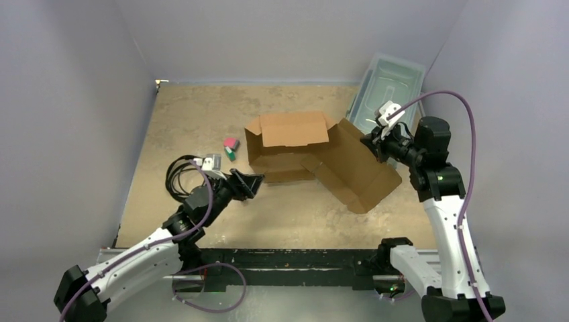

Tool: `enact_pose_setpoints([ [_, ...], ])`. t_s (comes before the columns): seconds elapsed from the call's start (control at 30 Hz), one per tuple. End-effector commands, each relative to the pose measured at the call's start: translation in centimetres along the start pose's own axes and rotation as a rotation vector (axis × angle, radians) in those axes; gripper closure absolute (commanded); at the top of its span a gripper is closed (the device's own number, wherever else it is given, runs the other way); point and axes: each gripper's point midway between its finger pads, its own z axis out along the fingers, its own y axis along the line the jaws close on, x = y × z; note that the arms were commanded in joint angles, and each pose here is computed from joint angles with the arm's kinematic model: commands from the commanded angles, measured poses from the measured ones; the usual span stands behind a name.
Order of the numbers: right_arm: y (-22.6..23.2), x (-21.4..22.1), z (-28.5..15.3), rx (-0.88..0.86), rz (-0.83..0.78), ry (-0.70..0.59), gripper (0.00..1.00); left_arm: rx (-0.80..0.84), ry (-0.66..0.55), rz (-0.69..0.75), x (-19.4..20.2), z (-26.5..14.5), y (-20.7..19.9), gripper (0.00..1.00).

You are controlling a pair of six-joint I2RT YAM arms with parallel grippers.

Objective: Fold the paper box

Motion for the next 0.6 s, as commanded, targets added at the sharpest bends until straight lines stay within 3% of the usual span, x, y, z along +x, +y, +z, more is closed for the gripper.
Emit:
enact_pose_setpoints([
  [0.0, 0.3, -0.6, -0.5, -0.009, -0.021, -0.027, 1.0, -0.046, 0.031, -0.06, 2.3, 0.3, 2.3, 0.33],
  [0.13, 0.8, -1.1, -0.7, -0.032, -0.026, -0.044, 1.0, -0.125, 0.012, -0.108, 3.1, 1.9, 4.8, 0.4],
  [0.3, 0.9, -1.3, -1.0, -0.033, -0.027, -0.048, 1.0, -0.091, -0.081, -0.157, 1.3, 2.6, 7.0, 0.36],
  [0.57, 1.1, -1.8, -0.9, -0.071, 0.003, -0.064, 1.0, -0.007, -0.02, -0.139, 2.0, 4.6, 7.8, 0.35],
])
